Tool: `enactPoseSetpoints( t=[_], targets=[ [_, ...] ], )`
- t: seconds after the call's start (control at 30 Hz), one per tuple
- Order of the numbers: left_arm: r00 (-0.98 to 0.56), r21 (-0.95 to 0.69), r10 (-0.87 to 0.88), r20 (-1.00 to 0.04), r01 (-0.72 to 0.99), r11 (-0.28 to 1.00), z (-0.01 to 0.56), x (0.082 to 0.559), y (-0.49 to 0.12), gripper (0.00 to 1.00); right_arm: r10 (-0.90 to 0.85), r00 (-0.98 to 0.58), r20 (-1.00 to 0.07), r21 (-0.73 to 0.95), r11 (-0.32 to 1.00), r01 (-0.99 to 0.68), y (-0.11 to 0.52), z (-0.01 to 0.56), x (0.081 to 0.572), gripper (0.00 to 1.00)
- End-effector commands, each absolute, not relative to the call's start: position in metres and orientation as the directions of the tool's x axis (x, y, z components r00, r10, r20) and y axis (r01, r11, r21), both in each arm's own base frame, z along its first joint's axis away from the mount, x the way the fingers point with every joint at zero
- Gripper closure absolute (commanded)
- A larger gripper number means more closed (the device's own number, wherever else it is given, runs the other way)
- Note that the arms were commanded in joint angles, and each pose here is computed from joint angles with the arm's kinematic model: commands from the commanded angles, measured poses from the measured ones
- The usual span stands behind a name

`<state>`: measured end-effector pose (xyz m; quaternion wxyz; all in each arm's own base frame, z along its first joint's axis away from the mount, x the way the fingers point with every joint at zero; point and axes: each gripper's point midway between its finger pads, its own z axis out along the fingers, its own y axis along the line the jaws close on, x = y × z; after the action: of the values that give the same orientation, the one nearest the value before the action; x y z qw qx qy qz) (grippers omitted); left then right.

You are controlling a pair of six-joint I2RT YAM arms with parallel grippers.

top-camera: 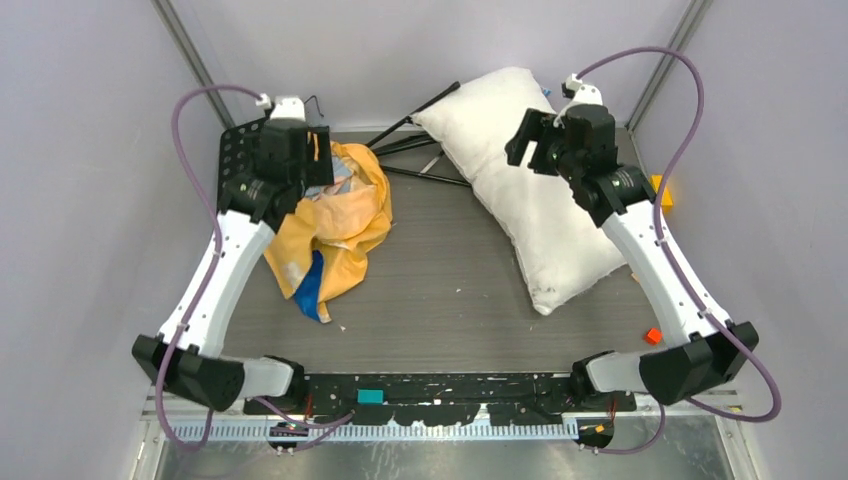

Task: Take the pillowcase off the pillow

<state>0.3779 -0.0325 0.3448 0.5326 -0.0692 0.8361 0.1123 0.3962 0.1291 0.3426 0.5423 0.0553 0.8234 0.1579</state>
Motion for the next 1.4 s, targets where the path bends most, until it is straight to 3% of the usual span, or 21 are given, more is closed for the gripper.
enactPoseSetpoints(
  t=[0.0,0.23,0.4,0.53,0.73,0.97,1.13,1.37],
  targets=[
    [-0.387,-0.06,-0.091,-0.917,-0.091,0.994,0.327,0.344,-0.057,0.0,0.255,-0.261,-0.931,0.283,0.956,-0.075,0.104,0.374,0.367,0.15],
    [-0.414,-0.232,-0.221,-0.883,-0.026,0.972,0.254,0.315,-0.079,0.0,0.218,-0.256,-0.942,0.229,0.973,-0.014,0.079,0.305,0.337,0.16],
    [-0.417,-0.225,-0.234,-0.879,-0.071,0.972,0.187,0.314,-0.079,0.0,0.248,-0.211,-0.945,0.25,0.968,0.019,0.066,0.246,0.314,0.17],
    [-0.377,-0.111,-0.147,-0.915,-0.116,0.987,0.153,0.307,-0.066,0.0,0.266,-0.208,-0.941,0.237,0.959,0.153,0.041,0.199,0.305,0.16],
    [-0.221,0.057,0.041,-0.974,-0.069,0.996,0.15,0.31,-0.051,0.0,0.225,-0.223,-0.949,0.164,0.951,0.262,0.023,0.172,0.313,0.15],
    [-0.212,0.134,0.103,-0.972,-0.136,0.982,0.142,0.33,-0.037,0.0,0.058,-0.252,-0.966,-0.026,0.947,0.32,0.002,0.143,0.325,0.11],
    [-0.236,0.132,0.08,-0.968,-0.21,0.969,0.105,0.345,-0.014,0.0,0.053,-0.122,-0.991,0.019,0.964,0.267,-0.004,0.137,0.327,0.13],
    [-0.22,0.172,0.112,-0.969,-0.276,0.946,0.109,0.351,0.007,0.0,-0.003,-0.133,-0.991,-0.05,0.934,0.354,-0.025,0.111,0.332,0.15]
  ],
)
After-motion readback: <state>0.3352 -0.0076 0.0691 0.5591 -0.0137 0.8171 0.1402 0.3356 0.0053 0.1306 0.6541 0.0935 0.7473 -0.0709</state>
